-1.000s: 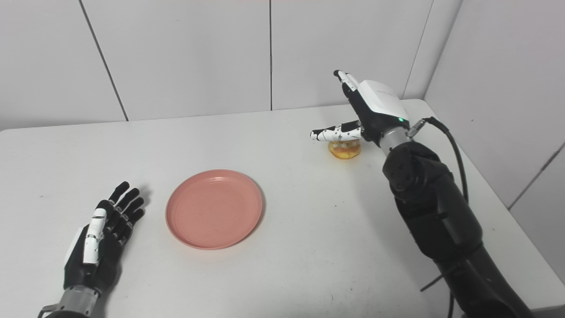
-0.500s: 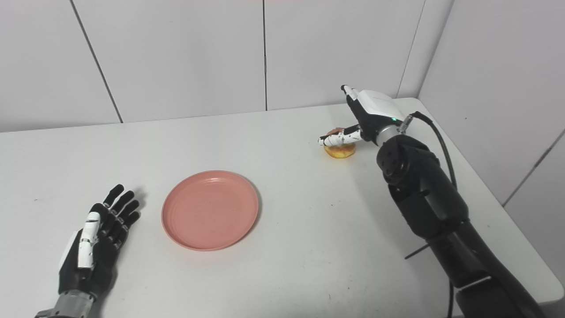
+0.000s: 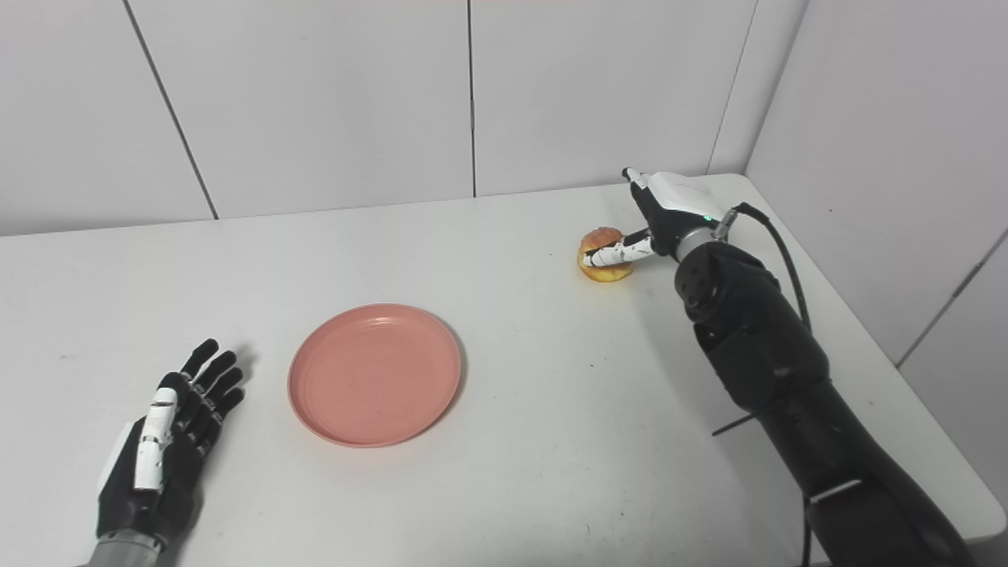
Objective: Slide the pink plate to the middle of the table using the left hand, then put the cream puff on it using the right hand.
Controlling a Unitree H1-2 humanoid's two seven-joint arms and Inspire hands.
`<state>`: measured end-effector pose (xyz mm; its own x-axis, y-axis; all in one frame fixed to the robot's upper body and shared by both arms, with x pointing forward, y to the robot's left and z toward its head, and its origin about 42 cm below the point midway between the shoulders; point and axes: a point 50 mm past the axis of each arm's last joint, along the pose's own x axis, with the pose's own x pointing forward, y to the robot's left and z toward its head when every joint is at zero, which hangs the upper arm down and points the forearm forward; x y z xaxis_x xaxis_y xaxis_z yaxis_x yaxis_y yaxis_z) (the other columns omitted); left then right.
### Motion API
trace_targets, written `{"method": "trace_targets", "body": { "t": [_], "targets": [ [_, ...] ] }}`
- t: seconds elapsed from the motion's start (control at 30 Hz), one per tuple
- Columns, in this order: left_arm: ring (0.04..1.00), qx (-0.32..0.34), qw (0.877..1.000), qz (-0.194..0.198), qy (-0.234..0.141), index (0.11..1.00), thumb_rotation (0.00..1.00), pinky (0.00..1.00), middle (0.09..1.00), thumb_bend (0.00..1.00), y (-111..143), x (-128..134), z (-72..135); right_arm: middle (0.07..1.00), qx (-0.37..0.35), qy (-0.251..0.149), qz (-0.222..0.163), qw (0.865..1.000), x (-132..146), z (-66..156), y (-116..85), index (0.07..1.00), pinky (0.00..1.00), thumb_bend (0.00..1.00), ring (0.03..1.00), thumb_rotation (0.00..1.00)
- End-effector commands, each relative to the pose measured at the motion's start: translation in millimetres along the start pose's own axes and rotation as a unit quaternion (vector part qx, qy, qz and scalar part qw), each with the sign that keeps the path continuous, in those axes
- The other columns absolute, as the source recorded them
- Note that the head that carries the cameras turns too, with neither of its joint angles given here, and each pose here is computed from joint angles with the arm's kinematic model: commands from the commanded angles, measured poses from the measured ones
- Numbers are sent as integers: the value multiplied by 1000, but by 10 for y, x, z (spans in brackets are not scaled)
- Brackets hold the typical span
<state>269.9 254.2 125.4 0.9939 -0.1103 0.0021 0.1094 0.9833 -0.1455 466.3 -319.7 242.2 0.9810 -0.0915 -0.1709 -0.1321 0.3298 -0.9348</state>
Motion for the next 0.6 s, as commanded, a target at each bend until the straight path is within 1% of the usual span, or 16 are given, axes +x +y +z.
{"method": "trace_targets", "body": {
  "t": [0.0, 0.13, 0.3, 0.5, 0.57],
  "targets": [
    [922, 9, 1000, -1, -15, 890, 999, 937, 914, 428, 1, 0, 83, 977, -1, -35, -41, 999, 54, 190, -325, 973, 750, 922, 905, 505],
    [918, 7, 1000, 0, -14, 886, 994, 935, 908, 423, -6, -13, 92, 979, 4, -36, -32, 999, 91, 204, -286, 972, 761, 920, 909, 506],
    [917, 6, 1000, 0, -13, 887, 996, 935, 908, 421, -15, -27, 103, 961, 3, -35, -27, 999, 162, 227, -236, 956, 729, 920, 888, 496],
    [914, 9, 1000, -1, -15, 883, 997, 932, 904, 417, -30, -30, 110, 954, 12, -37, -16, 999, 222, 317, -198, 952, 716, 920, 879, 480],
    [920, 7, 1000, -2, -15, 887, 999, 943, 908, 415, -29, -31, 104, 955, 16, -40, -13, 999, 228, 340, -185, 952, 678, 921, 859, 467]
  ]
}}
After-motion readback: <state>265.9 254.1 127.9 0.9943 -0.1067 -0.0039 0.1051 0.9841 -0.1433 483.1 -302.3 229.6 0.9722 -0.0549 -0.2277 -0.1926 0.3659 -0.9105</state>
